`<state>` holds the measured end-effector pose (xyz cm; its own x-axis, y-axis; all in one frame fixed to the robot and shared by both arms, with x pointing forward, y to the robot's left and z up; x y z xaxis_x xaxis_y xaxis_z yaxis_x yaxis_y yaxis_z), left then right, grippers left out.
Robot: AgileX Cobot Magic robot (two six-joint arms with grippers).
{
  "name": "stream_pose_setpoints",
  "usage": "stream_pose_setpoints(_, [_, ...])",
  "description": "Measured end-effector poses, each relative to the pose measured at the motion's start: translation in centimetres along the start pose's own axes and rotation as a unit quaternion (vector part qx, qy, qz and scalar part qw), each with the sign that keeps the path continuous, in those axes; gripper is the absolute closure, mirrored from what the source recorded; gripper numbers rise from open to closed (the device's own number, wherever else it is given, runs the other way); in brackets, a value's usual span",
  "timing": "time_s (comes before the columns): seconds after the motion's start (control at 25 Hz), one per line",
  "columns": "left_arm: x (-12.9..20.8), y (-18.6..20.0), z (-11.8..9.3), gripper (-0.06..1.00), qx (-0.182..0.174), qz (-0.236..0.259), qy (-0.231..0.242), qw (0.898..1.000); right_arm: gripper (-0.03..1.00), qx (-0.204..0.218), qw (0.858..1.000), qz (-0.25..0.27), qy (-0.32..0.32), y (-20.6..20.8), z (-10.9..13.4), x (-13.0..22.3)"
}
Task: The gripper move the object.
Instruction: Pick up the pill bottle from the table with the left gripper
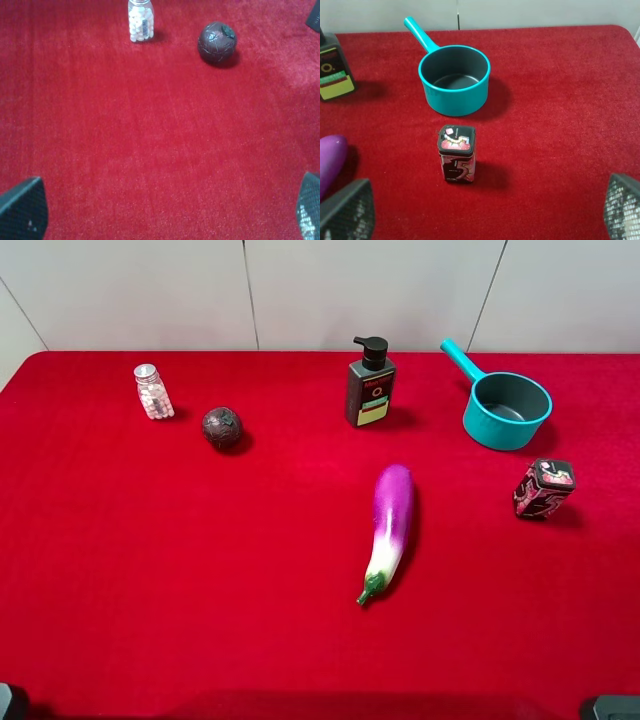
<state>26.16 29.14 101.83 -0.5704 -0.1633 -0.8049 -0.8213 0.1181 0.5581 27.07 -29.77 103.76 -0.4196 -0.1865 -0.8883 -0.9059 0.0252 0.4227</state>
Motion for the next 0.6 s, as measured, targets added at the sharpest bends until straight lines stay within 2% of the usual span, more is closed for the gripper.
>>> stream_pose_setpoints(0.6, [0.0, 0.0, 0.0, -0.05, 0.0, 0.0, 0.0, 1.0, 0.27, 0.0, 1.0, 0.0, 0.0, 0.0, 0.0, 0.0])
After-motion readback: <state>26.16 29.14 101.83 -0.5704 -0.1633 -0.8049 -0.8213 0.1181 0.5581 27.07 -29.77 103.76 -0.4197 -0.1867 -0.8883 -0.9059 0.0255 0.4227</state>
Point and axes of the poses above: a point on each arm's last joint axis where the gripper is mounted, y pointing back along that axis away from the gripper, z along the wrist's bending axis when the last joint is at zero, x = y × z, the point moved 4 cm from there along -y, pointing out along that axis toward the gripper, and after that the axes turned 13 degrees about y, right-handed, at the moved point
